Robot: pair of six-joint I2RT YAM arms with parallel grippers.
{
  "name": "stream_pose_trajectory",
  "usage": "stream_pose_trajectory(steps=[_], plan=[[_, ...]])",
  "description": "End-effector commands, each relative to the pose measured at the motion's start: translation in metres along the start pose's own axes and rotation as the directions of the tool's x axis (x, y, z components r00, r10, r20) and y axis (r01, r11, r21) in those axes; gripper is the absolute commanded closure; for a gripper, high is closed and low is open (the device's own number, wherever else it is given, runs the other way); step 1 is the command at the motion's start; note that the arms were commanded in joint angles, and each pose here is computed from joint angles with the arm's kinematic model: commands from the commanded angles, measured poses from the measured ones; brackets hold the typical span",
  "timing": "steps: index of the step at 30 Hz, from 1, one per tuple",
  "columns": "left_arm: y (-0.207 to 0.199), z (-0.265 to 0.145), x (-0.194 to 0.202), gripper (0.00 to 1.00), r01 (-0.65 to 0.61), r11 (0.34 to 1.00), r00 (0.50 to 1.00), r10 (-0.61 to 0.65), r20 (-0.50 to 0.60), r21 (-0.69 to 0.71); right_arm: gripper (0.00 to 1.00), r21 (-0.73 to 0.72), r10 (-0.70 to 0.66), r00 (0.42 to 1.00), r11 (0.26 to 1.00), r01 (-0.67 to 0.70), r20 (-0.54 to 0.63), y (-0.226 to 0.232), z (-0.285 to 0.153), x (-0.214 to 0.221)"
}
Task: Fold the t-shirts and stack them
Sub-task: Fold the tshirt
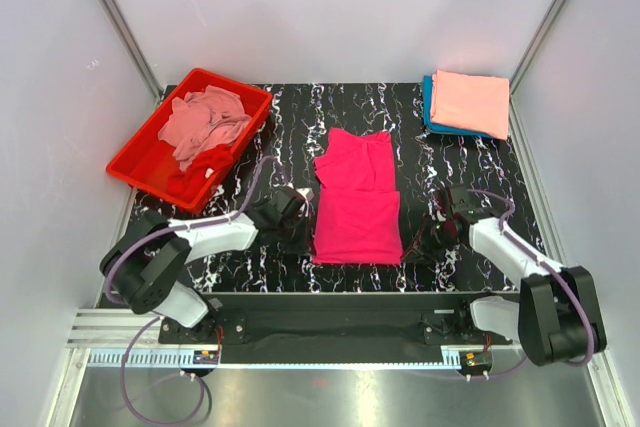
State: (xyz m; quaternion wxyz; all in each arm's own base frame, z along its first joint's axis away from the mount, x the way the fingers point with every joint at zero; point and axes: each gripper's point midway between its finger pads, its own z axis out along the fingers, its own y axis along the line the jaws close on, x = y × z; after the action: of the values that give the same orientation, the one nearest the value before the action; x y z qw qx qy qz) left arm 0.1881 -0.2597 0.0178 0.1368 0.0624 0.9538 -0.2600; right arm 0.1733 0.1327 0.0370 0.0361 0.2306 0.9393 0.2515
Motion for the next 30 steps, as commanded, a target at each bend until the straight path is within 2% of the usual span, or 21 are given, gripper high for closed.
stream_pose_trajectory(steps=[1, 4, 6, 8, 9, 10, 17, 20, 22, 30], plan=[[0.005, -0.007, 0.005, 0.90, 0.021, 0.999, 0.999, -0.020, 0.027, -0.026, 0.85, 0.047, 0.045, 0.999, 0.998, -0.047, 0.029, -0.012, -0.001, 0.007], [0.009, -0.010, 0.009, 0.72, 0.031, 0.999, 0.999, -0.030, 0.022, -0.045, 0.74, 0.069, 0.071, 0.996, 0.995, -0.074, 0.047, -0.020, -0.002, 0.011], [0.009, -0.015, 0.009, 0.52, 0.028, 0.998, 0.999, -0.026, 0.030, -0.050, 0.61, 0.070, 0.074, 0.995, 0.994, -0.079, 0.069, -0.021, -0.006, 0.011], [0.012, -0.020, 0.008, 0.44, 0.025, 0.997, 0.999, -0.022, 0.050, -0.068, 0.46, 0.076, 0.075, 0.994, 0.994, -0.081, 0.080, -0.021, -0.008, 0.009], [0.009, -0.024, 0.005, 0.37, 0.026, 0.998, 0.997, -0.022, 0.074, -0.056, 0.44, 0.075, 0.072, 0.994, 0.994, -0.078, 0.078, -0.020, -0.008, 0.009], [0.008, -0.026, 0.005, 0.35, 0.024, 0.998, 0.996, -0.020, 0.083, -0.051, 0.42, 0.062, 0.069, 0.996, 0.995, -0.073, 0.057, -0.017, -0.007, 0.012], [0.005, -0.015, 0.011, 0.33, 0.038, 0.999, 0.998, -0.037, 0.055, -0.003, 0.39, -0.037, 0.070, 0.997, 0.997, -0.069, 0.025, -0.001, 0.005, 0.013], [0.007, -0.007, 0.018, 0.38, 0.055, 0.998, 0.998, -0.055, 0.020, -0.003, 0.40, -0.079, 0.067, 0.998, 0.995, -0.067, 0.005, 0.003, 0.012, 0.016], [0.011, -0.005, 0.020, 0.41, 0.063, 0.998, 0.998, -0.063, 0.014, -0.018, 0.41, -0.075, 0.073, 0.997, 0.995, -0.072, 0.005, 0.001, 0.014, 0.017], [0.023, -0.007, 0.029, 0.43, 0.095, 0.993, 0.995, -0.095, -0.002, -0.074, 0.44, -0.063, 0.099, 0.995, 0.993, -0.097, 0.016, -0.007, 0.021, 0.019]])
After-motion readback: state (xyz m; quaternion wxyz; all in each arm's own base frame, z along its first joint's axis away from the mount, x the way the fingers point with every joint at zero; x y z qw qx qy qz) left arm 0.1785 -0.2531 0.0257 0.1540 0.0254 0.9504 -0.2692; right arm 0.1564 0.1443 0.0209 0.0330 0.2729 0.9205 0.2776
